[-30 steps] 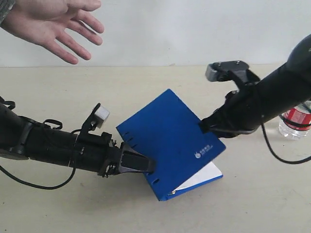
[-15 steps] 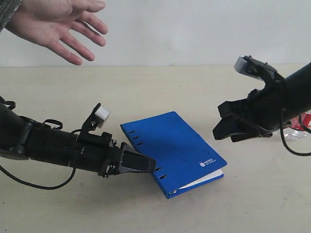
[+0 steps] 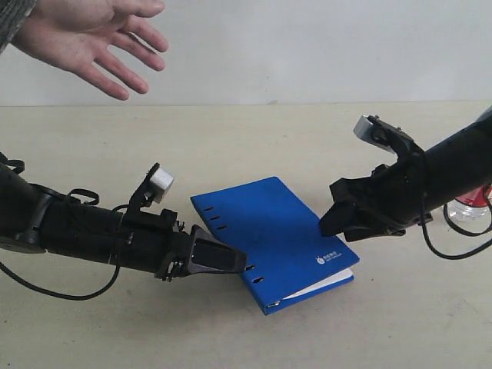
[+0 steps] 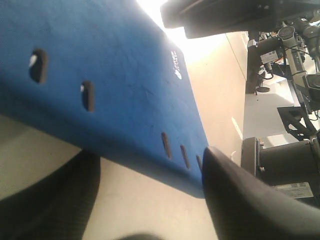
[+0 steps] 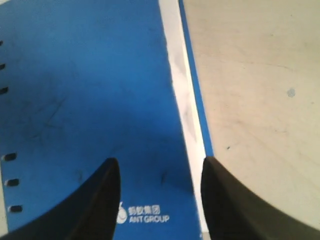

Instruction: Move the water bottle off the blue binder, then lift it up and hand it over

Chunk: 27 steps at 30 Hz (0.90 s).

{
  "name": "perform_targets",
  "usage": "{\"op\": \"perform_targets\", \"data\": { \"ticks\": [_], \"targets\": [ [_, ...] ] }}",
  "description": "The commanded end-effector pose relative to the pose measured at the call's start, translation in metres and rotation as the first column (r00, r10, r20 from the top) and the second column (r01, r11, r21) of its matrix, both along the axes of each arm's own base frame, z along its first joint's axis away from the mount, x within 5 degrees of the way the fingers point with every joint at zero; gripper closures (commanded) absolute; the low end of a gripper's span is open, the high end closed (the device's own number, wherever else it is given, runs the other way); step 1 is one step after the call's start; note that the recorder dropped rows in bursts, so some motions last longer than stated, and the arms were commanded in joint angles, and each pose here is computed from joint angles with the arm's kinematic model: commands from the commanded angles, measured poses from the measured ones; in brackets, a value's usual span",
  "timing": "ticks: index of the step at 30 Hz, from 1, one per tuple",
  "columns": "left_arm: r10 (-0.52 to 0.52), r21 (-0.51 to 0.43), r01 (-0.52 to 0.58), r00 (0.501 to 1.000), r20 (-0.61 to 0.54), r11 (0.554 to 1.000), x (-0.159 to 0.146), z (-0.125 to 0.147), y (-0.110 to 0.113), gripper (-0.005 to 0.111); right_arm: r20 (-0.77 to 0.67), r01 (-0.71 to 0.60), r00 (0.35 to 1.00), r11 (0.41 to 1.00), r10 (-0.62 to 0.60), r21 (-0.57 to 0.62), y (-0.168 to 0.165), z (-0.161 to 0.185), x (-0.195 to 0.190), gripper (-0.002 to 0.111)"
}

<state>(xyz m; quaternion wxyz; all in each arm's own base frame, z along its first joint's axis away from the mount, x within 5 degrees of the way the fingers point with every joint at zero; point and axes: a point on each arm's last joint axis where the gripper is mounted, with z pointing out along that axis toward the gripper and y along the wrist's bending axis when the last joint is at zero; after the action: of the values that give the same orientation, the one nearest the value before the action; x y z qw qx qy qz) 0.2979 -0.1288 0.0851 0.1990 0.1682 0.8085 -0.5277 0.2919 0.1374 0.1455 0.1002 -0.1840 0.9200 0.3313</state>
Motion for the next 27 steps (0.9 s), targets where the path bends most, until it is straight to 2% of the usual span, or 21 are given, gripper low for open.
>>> {"op": "perform_targets", "data": {
  "ticks": [1,9,12,15,16,27],
  "targets": [
    [-0.001,-0.044,0.001,1.000,0.013,0.999,0.0016,0.0068,-0.0031,0.051,-0.006,0.017,1.000,1.000,-0.017,0.012,-0.0008,-0.0111,0.0050,0.064],
    [-0.002,-0.046,0.002,1.000,0.013,0.999,0.0015,0.0070,-0.0031,0.051,0.003,0.027,1.000,0.998,-0.027,0.061,0.0027,-0.0128,0.0075,0.065],
    [-0.002,-0.046,0.002,1.000,0.013,0.999,0.0015,0.0070,-0.0031,0.051,0.003,0.027,1.000,0.998,-0.027,0.061,0.0027,-0.0128,0.0075,0.080],
    [-0.002,-0.046,0.002,1.000,0.013,0.999,0.0015,0.0070,-0.0031,0.051,0.005,0.029,1.000,0.998,-0.030,0.059,0.0026,-0.0130,0.0078,0.105],
    [-0.002,-0.046,0.002,1.000,0.013,0.999,0.0015,0.0070,-0.0031,0.051,0.003,0.033,0.999,0.998,-0.033,0.060,0.0026,-0.0129,0.0079,0.108],
    [0.000,-0.042,0.000,1.000,0.013,0.999,0.0016,0.0066,-0.0030,0.051,-0.014,0.038,0.999,0.997,-0.038,0.067,0.0031,-0.0130,0.0072,0.108]
  ]
}}
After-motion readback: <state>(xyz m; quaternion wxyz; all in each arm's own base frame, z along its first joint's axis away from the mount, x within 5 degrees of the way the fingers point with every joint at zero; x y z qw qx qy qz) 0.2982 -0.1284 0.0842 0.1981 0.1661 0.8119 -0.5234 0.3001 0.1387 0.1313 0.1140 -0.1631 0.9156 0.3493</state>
